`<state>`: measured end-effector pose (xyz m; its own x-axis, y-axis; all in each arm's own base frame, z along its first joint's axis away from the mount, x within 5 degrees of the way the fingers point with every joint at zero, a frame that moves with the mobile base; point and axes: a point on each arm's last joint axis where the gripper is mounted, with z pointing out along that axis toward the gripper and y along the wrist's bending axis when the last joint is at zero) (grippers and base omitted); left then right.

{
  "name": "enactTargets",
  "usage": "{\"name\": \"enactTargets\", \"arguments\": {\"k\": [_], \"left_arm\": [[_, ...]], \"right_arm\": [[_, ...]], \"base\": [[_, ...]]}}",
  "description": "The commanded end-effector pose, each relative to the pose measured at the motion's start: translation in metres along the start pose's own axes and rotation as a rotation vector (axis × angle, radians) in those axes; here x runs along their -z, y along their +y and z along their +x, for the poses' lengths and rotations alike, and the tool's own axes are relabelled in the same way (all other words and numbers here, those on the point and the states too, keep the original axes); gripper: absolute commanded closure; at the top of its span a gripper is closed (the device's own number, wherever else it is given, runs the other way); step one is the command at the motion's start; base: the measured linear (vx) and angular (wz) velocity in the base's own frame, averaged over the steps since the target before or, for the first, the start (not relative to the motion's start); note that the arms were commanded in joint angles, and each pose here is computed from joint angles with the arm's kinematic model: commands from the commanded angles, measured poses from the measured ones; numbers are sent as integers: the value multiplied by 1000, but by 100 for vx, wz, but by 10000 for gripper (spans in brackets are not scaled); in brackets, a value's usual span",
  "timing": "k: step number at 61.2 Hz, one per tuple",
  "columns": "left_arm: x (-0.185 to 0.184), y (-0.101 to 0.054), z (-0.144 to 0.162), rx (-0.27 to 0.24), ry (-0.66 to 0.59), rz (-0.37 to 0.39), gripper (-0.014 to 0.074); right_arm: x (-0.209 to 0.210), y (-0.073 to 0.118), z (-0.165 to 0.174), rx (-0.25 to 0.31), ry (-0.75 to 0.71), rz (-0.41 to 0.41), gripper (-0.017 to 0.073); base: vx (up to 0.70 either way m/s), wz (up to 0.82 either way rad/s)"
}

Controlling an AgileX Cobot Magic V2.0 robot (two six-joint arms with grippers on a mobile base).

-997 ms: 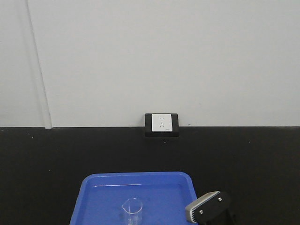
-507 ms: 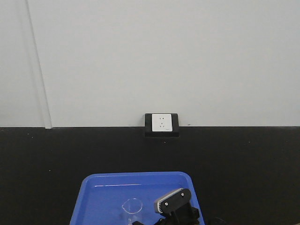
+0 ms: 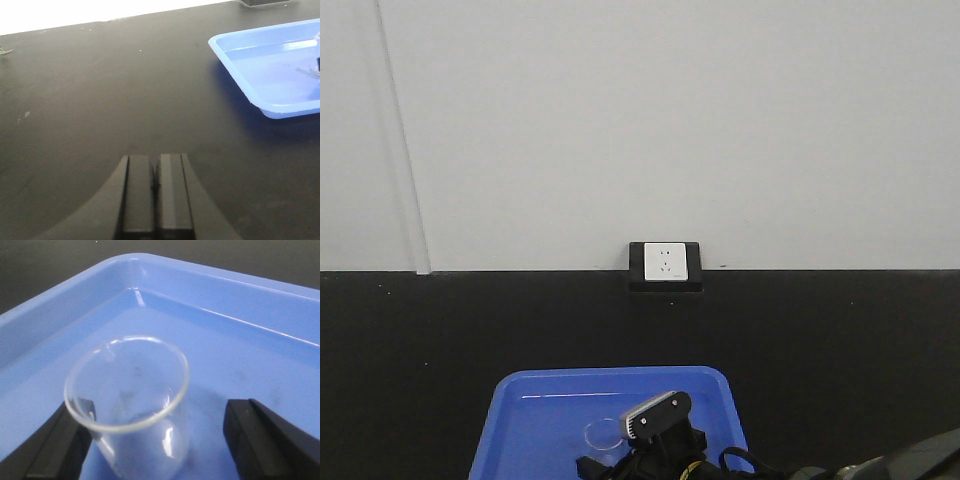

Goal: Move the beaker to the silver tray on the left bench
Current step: 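Close the right gripper on the beaker and lift it out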

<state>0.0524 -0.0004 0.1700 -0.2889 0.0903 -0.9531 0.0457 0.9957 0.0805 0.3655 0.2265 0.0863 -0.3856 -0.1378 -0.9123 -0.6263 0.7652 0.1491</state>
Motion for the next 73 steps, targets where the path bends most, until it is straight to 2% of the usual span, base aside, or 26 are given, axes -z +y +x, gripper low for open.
{"name": "enactTargets", "arguments": {"k": [1, 5, 14, 17, 24, 31, 34, 40, 46, 52, 62, 73], "left_arm": [[-2, -1, -1, 2, -63, 7, 592], [-2, -1, -1, 2, -63, 7, 592], [-2, -1, -1, 2, -63, 7, 592], [-2, -1, -1, 2, -63, 7, 592], [-2, -1, -1, 2, -63, 7, 592], [-2, -1, -1, 2, -63, 7, 592], [-2, -1, -1, 2, -63, 7, 592], [-2, -1, -1, 2, -63, 7, 592], [-2, -1, -1, 2, -63, 7, 592], [-2, -1, -1, 2, -63, 7, 592], [-2, -1, -1, 2, -63, 7, 592], [-2, -1, -1, 2, -63, 7, 592]], "right_arm": [[3, 6, -41, 14, -170, -38, 111], [3, 6, -42, 15, -180, -41, 209], [4, 8, -46, 15, -226, -64, 510], [5, 10, -48, 20, -227, -77, 578], [11, 15, -55, 56, -188, -114, 575], [24, 19, -72, 115, -114, -99, 575], [34, 19, -84, 117, -71, -59, 573], [62, 18, -114, 82, -24, 37, 573], [98, 17, -142, 23, 15, 163, 571], [136, 18, -154, 29, 41, 249, 571], [201, 32, -146, 93, -9, 244, 571], [263, 44, -118, 96, -59, 241, 571]], "base": [[0, 0], [0, 0], [0, 0], [0, 0], [0, 0], [0, 0], [0, 0], [0, 0], [0, 0], [0, 0], [0, 0], [0, 0]]}}
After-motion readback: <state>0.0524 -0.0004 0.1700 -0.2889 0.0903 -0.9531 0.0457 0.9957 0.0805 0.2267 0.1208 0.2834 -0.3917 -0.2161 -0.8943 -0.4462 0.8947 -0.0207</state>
